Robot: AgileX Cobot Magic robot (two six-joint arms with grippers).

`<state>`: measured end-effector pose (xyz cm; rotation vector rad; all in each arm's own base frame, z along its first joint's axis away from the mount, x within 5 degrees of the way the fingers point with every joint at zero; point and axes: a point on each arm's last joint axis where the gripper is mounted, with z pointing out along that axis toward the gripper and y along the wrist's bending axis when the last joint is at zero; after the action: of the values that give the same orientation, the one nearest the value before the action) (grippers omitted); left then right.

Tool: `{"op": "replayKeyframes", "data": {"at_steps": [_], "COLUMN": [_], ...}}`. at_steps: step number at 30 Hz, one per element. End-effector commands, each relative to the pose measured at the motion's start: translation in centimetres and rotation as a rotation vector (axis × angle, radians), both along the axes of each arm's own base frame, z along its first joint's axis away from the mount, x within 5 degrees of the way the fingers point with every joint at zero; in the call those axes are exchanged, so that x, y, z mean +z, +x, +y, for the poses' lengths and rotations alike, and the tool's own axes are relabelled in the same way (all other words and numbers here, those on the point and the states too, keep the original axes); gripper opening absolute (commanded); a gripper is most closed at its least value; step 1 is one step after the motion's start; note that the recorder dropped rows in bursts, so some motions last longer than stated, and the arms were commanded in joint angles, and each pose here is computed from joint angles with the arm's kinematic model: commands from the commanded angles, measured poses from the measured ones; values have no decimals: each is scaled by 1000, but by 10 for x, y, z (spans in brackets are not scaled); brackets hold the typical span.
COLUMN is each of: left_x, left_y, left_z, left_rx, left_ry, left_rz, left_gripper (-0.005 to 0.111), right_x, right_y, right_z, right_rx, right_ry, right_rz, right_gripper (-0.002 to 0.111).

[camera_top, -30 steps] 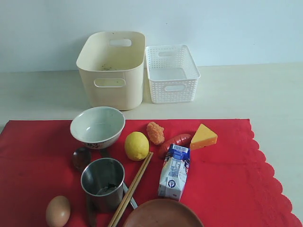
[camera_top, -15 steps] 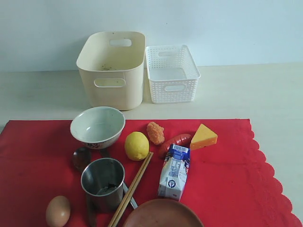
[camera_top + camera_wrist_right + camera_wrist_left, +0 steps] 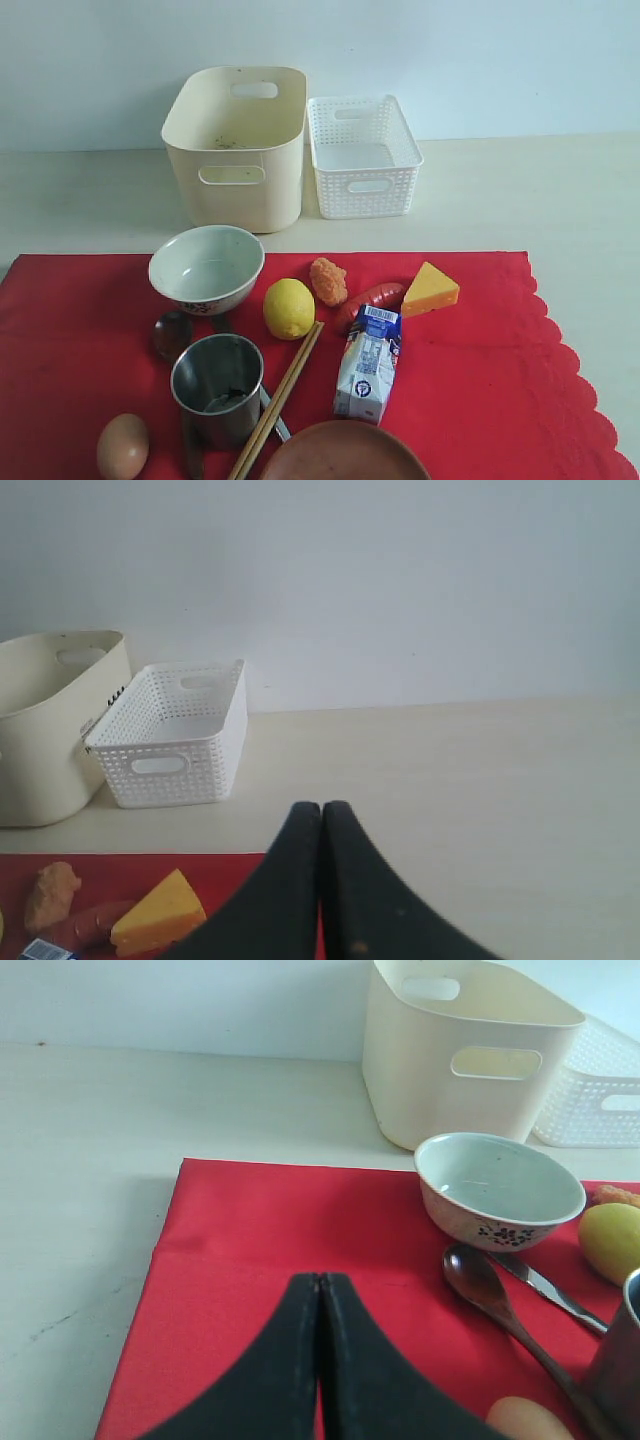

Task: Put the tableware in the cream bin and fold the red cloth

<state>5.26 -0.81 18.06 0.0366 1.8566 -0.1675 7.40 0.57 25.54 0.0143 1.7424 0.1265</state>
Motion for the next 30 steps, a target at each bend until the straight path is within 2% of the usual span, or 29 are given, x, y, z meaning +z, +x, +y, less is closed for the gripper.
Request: {"op": "replayKeyframes", "data": {"at_steps": [1, 10, 19, 23, 27, 30], "left_x": [1, 1, 1, 1, 1, 1], "left_y": [0, 0, 0, 0, 0, 0], "left_z": [0, 0, 0, 0, 0, 0], "left_rx": [6, 6, 6, 6, 6, 6], "left_ry": [-10, -10, -10, -10, -10, -10], "left_rz": [-13, -13, -13, -13, -13, -13], "left_gripper": [0, 0, 0, 0, 0, 0], "right_x": [25, 66, 69, 57, 33, 30], "right_y": [14, 27, 26, 33, 62, 82], "right_z": [2, 4, 3, 4, 6, 12], "right_rx": [6, 13, 13, 12, 7, 32], "right_ry": [-5, 18, 20, 10, 22, 9], "right_rz": [-72, -341, -366, -246, -23, 74], "right_gripper": [0, 0, 0, 0, 0, 0]}}
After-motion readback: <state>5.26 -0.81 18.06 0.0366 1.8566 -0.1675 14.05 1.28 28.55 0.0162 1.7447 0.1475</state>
